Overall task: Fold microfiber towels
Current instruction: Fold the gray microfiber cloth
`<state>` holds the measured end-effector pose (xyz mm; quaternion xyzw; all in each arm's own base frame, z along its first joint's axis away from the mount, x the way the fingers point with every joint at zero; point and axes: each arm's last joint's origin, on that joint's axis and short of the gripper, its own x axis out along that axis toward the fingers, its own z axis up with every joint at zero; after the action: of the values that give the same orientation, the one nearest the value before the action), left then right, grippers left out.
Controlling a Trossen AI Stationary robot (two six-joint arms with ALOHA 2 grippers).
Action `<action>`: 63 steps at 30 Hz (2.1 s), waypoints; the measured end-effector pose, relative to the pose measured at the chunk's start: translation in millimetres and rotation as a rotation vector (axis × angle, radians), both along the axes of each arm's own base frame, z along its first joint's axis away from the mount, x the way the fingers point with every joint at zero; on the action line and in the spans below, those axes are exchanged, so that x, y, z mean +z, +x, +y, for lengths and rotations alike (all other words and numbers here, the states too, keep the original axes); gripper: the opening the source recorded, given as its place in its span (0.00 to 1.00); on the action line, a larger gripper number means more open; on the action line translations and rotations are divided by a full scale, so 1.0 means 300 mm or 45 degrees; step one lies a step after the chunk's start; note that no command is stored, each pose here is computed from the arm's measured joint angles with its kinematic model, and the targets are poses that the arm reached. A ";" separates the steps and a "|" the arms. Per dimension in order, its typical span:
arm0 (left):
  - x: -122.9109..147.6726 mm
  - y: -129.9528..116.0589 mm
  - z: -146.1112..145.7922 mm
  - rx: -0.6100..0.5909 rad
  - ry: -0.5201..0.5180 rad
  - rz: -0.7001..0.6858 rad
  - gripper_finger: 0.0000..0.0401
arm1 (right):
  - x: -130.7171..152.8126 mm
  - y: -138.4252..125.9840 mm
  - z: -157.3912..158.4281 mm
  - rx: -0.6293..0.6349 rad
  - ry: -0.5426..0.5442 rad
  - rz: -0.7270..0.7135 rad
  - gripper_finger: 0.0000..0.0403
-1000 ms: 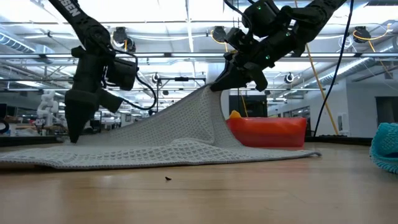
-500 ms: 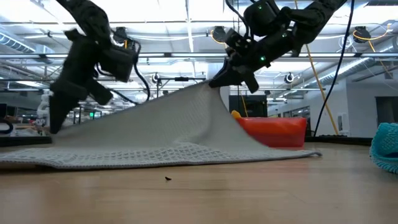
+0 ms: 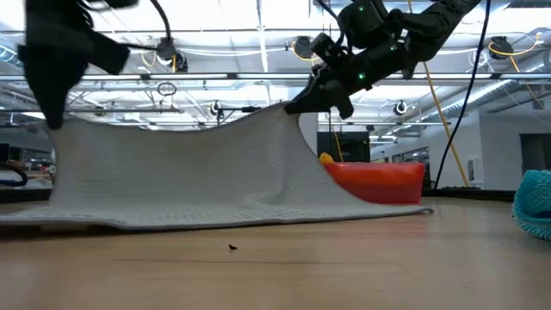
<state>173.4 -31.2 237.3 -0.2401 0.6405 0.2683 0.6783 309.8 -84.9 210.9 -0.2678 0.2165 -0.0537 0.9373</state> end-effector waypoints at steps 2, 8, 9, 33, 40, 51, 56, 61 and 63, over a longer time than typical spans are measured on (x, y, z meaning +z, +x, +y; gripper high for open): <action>0.006 -0.008 -0.045 -0.038 -0.084 -0.028 0.01 | 0.000 0.008 0.031 0.032 0.012 -0.003 0.01; 0.058 -0.006 -0.216 -0.300 -0.395 -0.252 0.01 | 0.034 0.013 0.193 0.217 0.030 -0.017 0.01; 0.082 -0.010 -0.242 -0.333 -0.414 -0.285 0.01 | 0.047 0.010 0.221 0.244 0.039 -0.033 0.01; 0.104 -0.058 -0.096 0.087 0.342 -0.178 0.01 | -0.028 0.010 -0.085 -0.008 0.045 -0.085 0.01; 0.068 0.015 -0.082 0.066 0.300 -0.379 0.01 | -0.128 0.031 -0.103 0.024 0.097 0.023 0.01; 0.040 0.113 -0.201 -0.201 0.068 -0.565 0.01 | -0.170 -0.001 -0.084 0.082 0.163 0.255 0.01; 0.004 0.120 -0.242 -0.235 0.004 -0.489 0.01 | -0.185 -0.012 -0.073 0.121 0.251 0.318 0.01; -0.012 0.117 -0.274 -0.222 -0.021 -0.467 0.01 | -0.185 -0.018 -0.056 0.115 0.293 0.354 0.01; -0.010 0.114 -0.286 -0.213 -0.028 -0.485 0.01 | -0.169 -0.024 -0.041 0.121 0.303 0.360 0.01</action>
<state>207.5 -117.0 234.2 -0.2399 0.5211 0.1538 0.8045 302.7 -97.3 160.1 -0.1698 0.3380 0.0548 0.9241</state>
